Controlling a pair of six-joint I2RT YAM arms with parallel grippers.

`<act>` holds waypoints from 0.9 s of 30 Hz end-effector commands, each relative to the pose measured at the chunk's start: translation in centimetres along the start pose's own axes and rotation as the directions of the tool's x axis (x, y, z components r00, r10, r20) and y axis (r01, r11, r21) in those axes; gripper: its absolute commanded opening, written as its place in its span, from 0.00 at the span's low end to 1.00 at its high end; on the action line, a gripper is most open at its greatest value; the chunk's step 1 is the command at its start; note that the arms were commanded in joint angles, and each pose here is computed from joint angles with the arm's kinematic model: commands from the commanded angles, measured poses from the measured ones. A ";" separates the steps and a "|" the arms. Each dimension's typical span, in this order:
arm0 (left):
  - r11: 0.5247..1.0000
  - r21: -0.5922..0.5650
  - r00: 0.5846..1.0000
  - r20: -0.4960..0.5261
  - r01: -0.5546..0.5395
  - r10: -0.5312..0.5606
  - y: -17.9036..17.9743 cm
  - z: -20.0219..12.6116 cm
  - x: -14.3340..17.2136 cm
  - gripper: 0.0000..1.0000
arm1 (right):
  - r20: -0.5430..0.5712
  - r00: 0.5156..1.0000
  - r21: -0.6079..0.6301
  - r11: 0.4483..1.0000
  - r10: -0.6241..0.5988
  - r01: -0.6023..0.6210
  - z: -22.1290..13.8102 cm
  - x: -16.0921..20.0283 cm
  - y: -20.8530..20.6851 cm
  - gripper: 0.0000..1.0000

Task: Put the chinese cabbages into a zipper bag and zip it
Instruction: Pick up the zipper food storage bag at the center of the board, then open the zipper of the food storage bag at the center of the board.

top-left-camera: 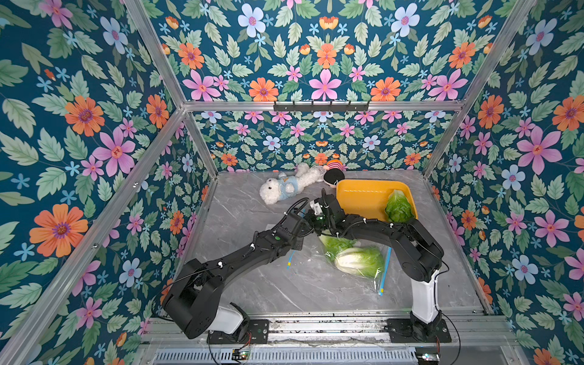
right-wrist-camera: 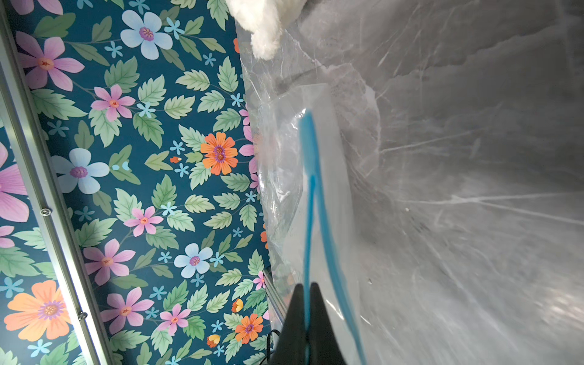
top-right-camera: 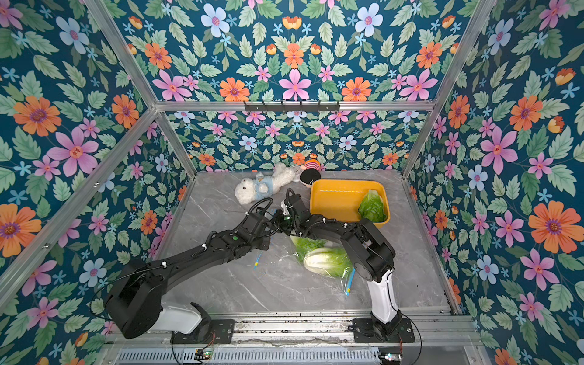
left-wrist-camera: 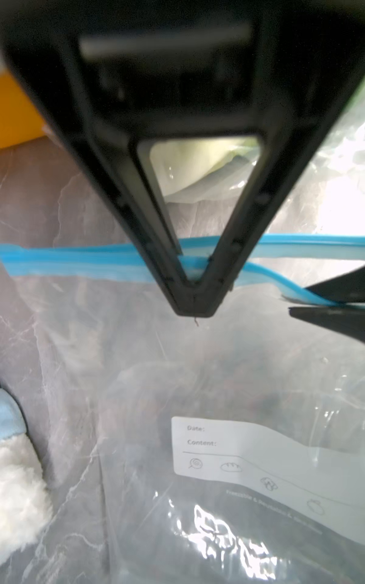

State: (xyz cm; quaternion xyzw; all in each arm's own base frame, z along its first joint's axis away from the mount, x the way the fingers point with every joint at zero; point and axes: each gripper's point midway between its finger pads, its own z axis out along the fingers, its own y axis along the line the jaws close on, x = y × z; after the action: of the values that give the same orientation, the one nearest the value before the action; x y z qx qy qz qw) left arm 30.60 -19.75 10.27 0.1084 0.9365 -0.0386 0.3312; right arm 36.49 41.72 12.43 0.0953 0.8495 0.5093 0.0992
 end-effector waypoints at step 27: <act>0.989 0.149 0.985 0.169 0.011 -0.037 -2.3 -7.6 -8.5 0.00 | 0.042 0.947 0.166 0.937 -0.319 0.308 -7.3 1.7 4.6 0.52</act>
State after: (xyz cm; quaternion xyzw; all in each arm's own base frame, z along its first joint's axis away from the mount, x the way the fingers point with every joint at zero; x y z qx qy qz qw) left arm 31.89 -21.94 20.61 0.1124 0.9052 -0.1063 0.3957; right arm 33.13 38.00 19.70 -0.0081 0.8878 0.4150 0.1987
